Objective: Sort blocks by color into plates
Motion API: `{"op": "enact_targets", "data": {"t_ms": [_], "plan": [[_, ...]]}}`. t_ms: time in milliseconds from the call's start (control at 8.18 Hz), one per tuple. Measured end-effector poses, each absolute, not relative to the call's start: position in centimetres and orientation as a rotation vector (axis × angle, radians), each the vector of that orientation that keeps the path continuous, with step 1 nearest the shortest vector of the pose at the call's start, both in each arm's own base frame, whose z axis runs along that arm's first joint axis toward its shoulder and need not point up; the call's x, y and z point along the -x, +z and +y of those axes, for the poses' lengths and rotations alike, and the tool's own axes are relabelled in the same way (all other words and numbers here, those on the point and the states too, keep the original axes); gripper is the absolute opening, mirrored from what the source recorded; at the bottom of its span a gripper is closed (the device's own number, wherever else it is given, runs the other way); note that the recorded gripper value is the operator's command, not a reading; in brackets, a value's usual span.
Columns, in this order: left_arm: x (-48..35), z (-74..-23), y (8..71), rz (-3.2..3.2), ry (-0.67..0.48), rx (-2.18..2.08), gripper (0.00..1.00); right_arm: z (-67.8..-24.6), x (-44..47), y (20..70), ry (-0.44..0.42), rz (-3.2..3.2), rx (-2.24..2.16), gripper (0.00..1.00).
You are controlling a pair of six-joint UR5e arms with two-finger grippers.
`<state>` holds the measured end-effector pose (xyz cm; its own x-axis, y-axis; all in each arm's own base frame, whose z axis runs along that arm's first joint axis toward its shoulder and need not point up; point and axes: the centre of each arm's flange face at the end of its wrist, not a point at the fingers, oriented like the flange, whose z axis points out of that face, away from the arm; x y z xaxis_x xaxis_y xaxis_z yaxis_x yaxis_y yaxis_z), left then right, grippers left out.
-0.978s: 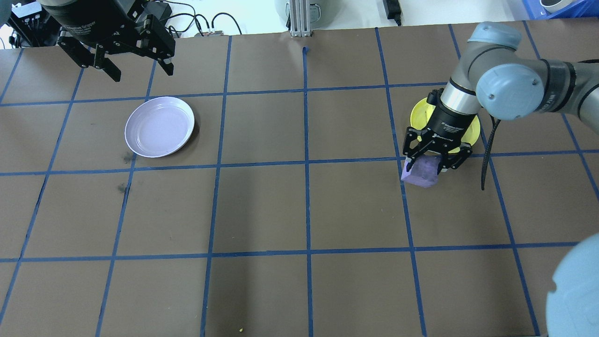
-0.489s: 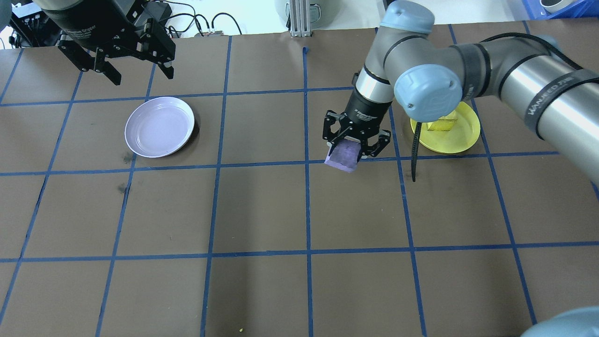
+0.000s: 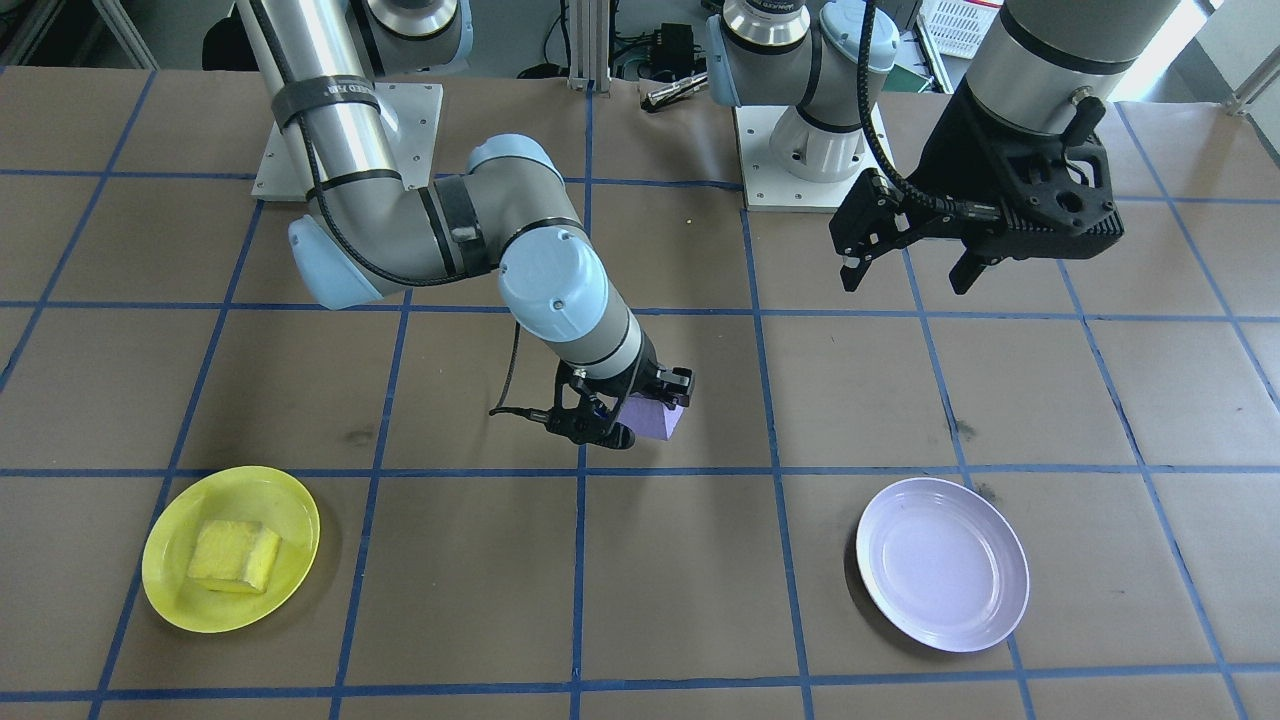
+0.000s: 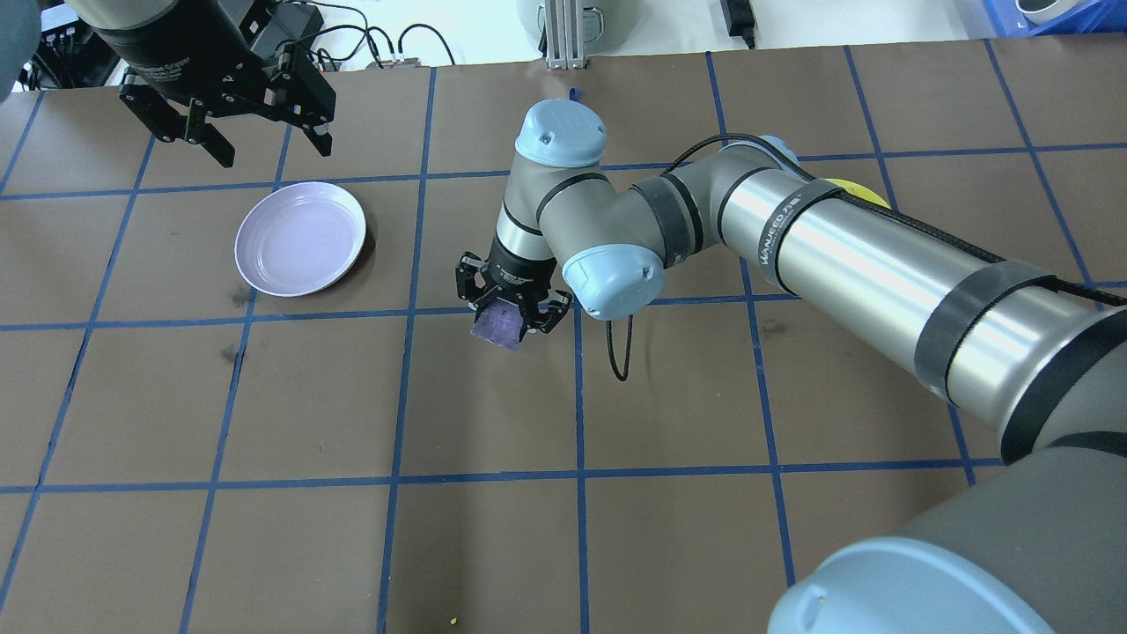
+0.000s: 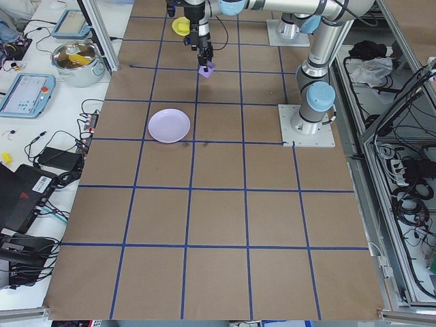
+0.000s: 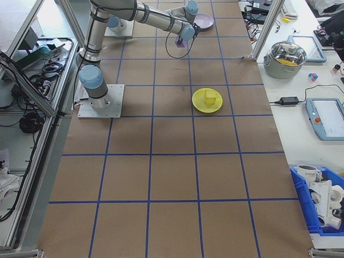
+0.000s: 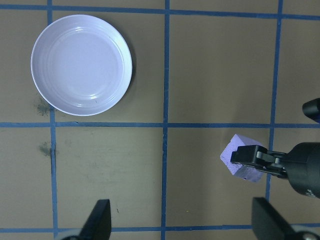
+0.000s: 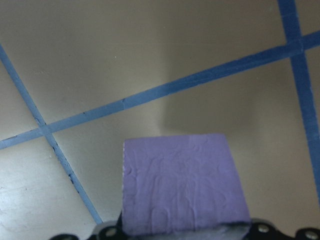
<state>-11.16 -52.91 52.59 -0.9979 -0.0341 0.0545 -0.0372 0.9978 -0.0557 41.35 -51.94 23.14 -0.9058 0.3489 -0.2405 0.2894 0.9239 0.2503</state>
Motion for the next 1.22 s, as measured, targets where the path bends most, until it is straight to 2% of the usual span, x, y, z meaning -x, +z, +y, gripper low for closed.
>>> {"op": "enact_targets", "data": {"t_ms": [122, 367, 733, 1222], "plan": [[11.2, -53.1, 52.2, -3.087, 0.077, -0.054, 1.0, -51.7, -42.1, 22.7, 0.311, 2.805, -0.472, 1.0], [11.2, -53.3, 52.0, -3.086, 0.07, -0.054, 1.0, -50.5, -43.3, 22.3, 0.333, 2.816, -0.478, 1.0], [11.2, -52.9, 52.5, -3.085, 0.084, -0.054, 1.0, -49.5, -43.3, 22.5, 0.419, 2.834, -0.526, 1.0], [11.3, -53.2, 52.2, -3.077, 0.078, -0.059, 1.0, -52.6, -34.7, 32.2, 0.291, 2.804, -0.536, 1.0]]}}
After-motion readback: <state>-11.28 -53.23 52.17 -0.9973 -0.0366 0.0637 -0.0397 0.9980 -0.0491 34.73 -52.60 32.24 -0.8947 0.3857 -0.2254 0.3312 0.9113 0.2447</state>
